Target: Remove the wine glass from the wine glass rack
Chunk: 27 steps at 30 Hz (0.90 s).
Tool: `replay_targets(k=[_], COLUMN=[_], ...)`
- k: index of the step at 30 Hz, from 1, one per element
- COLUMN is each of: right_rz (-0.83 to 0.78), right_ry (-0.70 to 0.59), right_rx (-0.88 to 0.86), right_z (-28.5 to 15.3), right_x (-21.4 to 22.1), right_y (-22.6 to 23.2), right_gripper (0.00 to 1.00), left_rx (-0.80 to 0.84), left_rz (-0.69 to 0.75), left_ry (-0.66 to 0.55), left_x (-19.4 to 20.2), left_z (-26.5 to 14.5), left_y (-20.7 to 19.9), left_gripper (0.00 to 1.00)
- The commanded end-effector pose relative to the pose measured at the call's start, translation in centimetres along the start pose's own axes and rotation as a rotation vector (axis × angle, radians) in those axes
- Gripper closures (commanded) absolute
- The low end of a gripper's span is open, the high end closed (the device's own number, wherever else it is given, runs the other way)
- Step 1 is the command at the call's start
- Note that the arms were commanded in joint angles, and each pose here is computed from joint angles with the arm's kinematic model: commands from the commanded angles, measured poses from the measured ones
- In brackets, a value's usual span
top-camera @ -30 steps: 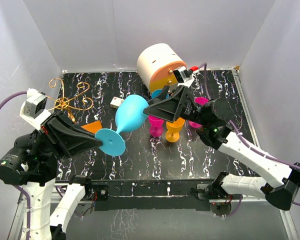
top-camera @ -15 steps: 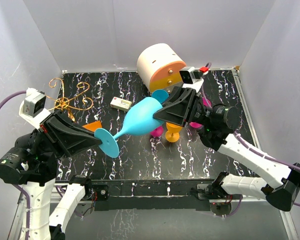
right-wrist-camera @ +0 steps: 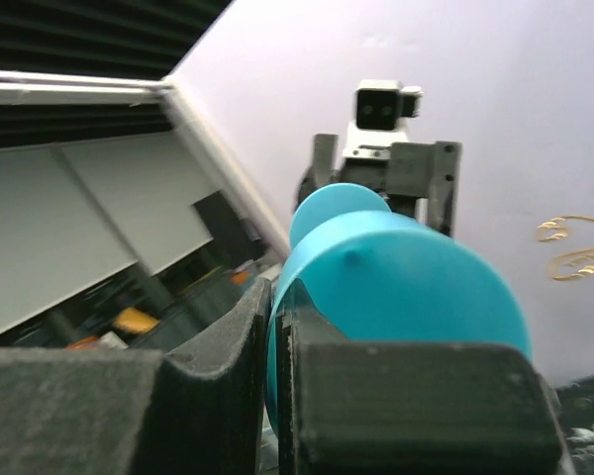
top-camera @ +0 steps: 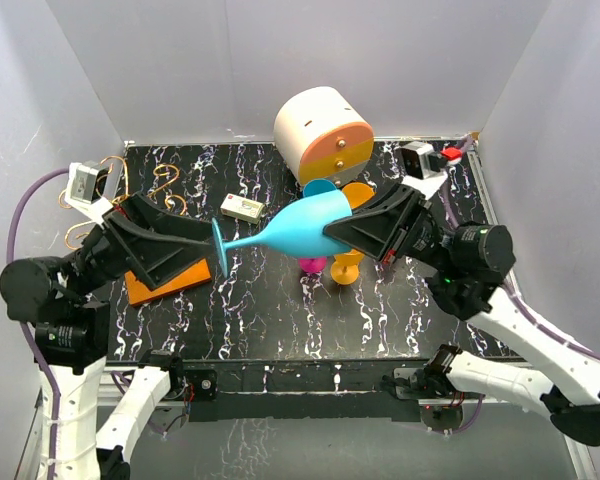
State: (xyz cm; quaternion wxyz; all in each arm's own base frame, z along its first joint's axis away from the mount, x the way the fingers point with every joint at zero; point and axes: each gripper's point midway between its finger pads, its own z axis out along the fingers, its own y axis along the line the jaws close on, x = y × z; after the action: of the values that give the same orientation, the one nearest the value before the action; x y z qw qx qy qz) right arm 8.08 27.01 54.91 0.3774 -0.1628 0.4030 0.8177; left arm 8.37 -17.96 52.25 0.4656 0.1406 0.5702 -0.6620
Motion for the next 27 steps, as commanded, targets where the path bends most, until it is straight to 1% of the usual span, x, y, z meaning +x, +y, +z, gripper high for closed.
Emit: replay_targets(k=[1, 2, 4, 5, 6, 8, 10, 13, 16, 18, 21, 23, 25, 26, 27], right_rz=[-0.229, -0.261, -0.341, -0.398, -0.451, -0.556, -0.657, -0.751, -0.819, -0.829, -0.799, -0.738, -0.686, -0.661, -0.625], right_ry=[-0.115, -0.142, -0.19, -0.223, -0.229, -0.19, -0.139, -0.07, 0.051, 0.093, 0.186, 0.241, 0.329, 0.396, 0.419], right_rx=[0.362, 0.479, 0.737, 0.868, 0.958, 1.113, 1.228, 1.429, 1.598, 1.7, 1.787, 1.827, 1.895, 1.893, 1.889], right_z=[-2.4, -3.7, -7.3, -9.6, -11.4, -14.7, -17.1, -20.4, -22.5, -23.6, -24.4, -24.7, -25.7, -26.0, -26.1], right_x=[-3.0, -3.7, -5.3, -6.3, -6.8, -7.2, -7.8, -9.0, -9.7, -10.2, -9.7, -8.7, -7.3, -6.3, -5.4], right_y=[-3.8, -5.3, -8.1, -9.3, -9.9, -10.8, -10.8, -10.6, -10.6, -10.2, -10.6, -11.2, -12.4, -13.3, -13.9], right_gripper=[1.0, 1.0, 1.0, 1.0, 1.0, 1.0, 1.0, 1.0, 1.0, 1.0, 1.0, 1.0, 1.0, 1.0, 1.0], left_rx=[-0.173, -0.207, -0.282, -0.32, -0.348, -0.379, -0.396, -0.402, -0.407, -0.41, -0.413, -0.413, -0.414, -0.416, -0.416], left_rz=[0.016, 0.018, 0.015, 0.026, 0.03, 0.034, 0.039, 0.039, 0.034, 0.029, 0.023, 0.019, 0.017, 0.016, 0.017], left_ry=[-0.041, -0.05, -0.057, -0.057, -0.058, -0.058, -0.056, -0.047, -0.044, -0.042, -0.039, -0.036, -0.036, -0.036, -0.037], left_x=[-0.5, -0.6, -0.6, -0.6, -0.7, -0.8, -0.8, -0.7, -0.7, -0.6, -0.6, -0.5, -0.5, -0.4, -0.4], left_z=[-0.3, -0.5, -0.9, -1.1, -1.2, -1.4, -1.5, -1.5, -1.4, -1.4, -1.3, -1.3, -1.3, -1.3, -1.3], left_y=[3.1, 3.6, 4.6, 5.2, 5.6, 6.2, 6.5, 6.8, 7.3, 7.7, 8.1, 8.2, 8.3, 8.3, 8.3], left_gripper=[0.16, 0.14, 0.03, 0.02, 0.01, 0.01, 0.01, 0.01, 0.01, 0.01, 0.01, 0.01, 0.01, 0.01, 0.01])
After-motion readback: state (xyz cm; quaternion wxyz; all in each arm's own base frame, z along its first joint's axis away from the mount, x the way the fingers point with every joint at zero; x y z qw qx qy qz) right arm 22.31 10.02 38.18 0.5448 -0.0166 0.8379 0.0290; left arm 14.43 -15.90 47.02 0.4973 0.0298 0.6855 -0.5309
